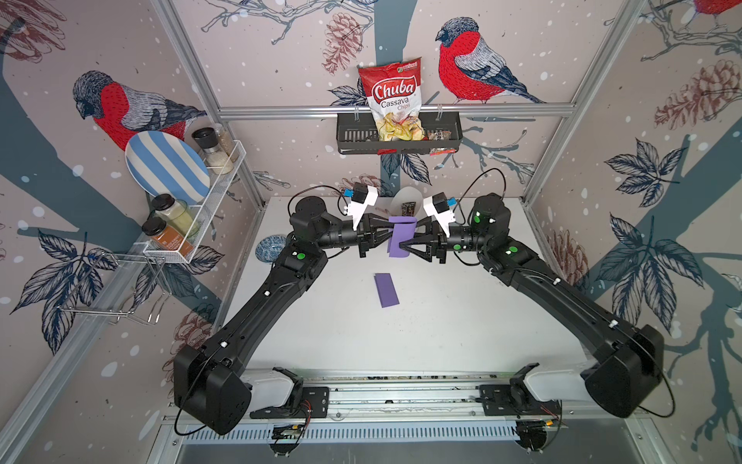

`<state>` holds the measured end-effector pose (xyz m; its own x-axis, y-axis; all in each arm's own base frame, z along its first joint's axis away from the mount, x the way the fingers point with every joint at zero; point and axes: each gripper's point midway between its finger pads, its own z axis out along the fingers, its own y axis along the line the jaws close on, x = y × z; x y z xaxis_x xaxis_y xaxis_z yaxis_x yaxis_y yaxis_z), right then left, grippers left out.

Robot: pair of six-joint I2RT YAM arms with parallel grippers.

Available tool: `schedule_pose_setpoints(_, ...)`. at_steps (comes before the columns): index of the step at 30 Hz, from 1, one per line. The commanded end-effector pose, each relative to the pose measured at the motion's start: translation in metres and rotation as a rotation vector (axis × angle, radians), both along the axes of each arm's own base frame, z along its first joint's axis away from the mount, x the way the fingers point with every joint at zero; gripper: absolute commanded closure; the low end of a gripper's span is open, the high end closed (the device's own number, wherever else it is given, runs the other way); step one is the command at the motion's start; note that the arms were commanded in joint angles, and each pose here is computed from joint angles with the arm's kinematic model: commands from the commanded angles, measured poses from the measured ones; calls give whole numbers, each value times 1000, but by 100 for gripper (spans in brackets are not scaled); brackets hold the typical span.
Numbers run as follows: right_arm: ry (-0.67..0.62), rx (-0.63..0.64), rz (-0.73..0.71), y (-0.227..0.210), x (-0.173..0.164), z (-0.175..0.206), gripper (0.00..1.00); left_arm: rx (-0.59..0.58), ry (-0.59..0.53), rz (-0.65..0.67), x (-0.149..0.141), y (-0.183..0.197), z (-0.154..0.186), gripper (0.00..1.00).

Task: Fold the square paper along the opposite sides
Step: Fold the paper.

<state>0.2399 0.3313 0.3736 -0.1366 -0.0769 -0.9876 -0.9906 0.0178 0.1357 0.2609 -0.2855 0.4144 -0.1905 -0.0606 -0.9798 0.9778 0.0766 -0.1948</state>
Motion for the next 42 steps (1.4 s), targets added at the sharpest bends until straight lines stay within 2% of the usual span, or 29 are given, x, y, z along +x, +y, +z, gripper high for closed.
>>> schedule_pose_setpoints(1, -59, 30, 24, 2, -4, 9, 51, -17, -38, -20, -3, 0, 6, 100)
schedule_pose_setpoints(42, -64, 13, 61, 5, -10, 2, 69, 3, -31, -49, -6, -1, 2, 100)
